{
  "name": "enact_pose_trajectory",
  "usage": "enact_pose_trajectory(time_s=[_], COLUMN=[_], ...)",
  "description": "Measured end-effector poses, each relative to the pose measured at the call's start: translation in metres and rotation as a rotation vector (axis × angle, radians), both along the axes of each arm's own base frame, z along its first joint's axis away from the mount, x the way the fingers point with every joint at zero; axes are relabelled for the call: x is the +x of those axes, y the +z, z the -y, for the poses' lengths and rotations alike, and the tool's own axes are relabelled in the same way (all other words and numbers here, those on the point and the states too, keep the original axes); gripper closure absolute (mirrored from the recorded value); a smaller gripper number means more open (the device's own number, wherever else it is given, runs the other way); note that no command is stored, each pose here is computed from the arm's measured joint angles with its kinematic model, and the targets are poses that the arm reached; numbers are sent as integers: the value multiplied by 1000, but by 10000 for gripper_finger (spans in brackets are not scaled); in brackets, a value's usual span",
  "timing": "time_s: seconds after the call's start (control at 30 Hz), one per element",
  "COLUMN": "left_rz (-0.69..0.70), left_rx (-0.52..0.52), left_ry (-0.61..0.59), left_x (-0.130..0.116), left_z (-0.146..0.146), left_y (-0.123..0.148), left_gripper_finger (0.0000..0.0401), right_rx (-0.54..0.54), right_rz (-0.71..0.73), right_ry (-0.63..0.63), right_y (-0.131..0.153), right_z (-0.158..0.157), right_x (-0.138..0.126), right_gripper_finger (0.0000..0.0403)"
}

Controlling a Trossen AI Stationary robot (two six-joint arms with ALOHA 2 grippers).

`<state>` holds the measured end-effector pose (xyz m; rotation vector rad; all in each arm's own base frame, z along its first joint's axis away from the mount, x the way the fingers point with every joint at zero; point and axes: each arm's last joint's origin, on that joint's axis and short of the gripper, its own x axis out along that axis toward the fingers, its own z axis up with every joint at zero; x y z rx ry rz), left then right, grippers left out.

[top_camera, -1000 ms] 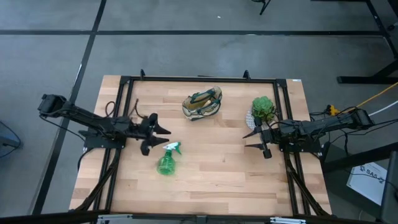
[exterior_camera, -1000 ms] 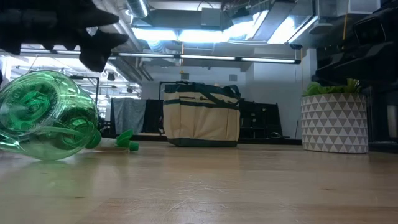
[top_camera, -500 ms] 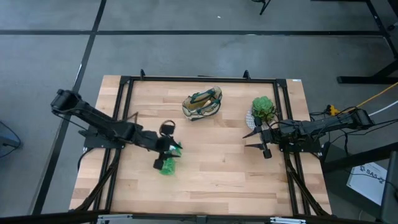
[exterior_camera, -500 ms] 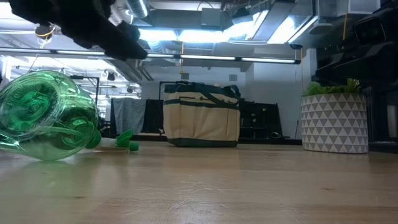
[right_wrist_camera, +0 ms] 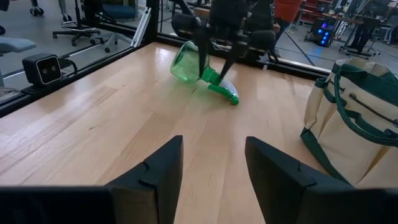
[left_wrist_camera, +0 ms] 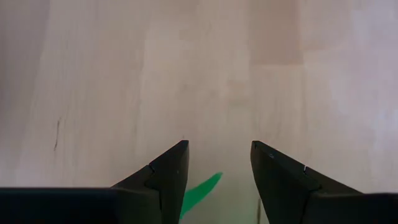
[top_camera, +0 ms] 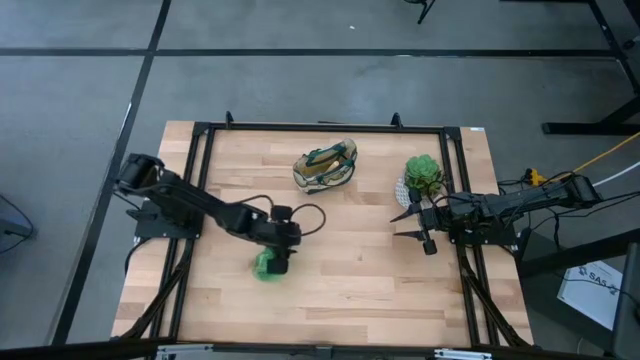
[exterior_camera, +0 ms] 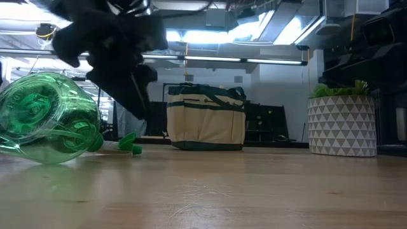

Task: Pick & Place Garden tools in Gardening bag
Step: Put the spray bottle into the gardening bag

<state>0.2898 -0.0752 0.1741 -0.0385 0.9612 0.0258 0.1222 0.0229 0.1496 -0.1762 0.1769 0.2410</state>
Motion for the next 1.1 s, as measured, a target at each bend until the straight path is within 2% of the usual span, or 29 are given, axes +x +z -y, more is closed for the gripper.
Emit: enact_pose_trajectory(time_s=[0.07,0.17,0.33,0.7,1.1], left_rz=[-50,-113,-140,-214,-297], left_rx=[-7,30,62,195,238], left_ry=[36,13,-55,-14,8], left_x=[5,6,7,0,-13], left_z=[0,4,14,17,24], left_y=[1,-1,-9,-20,-22], left_gripper_finger=[232,232,232,232,241], right_rx=[0,0,0,0,0], right_rz=[0,-1,0,0,0], right_ry=[0,0,1,1,1], right_y=[0,0,0,0,0], right_z=[0,0,0,0,0], right_x=[0,0,0,0,0], right_gripper_finger=[227,227,227,227,227])
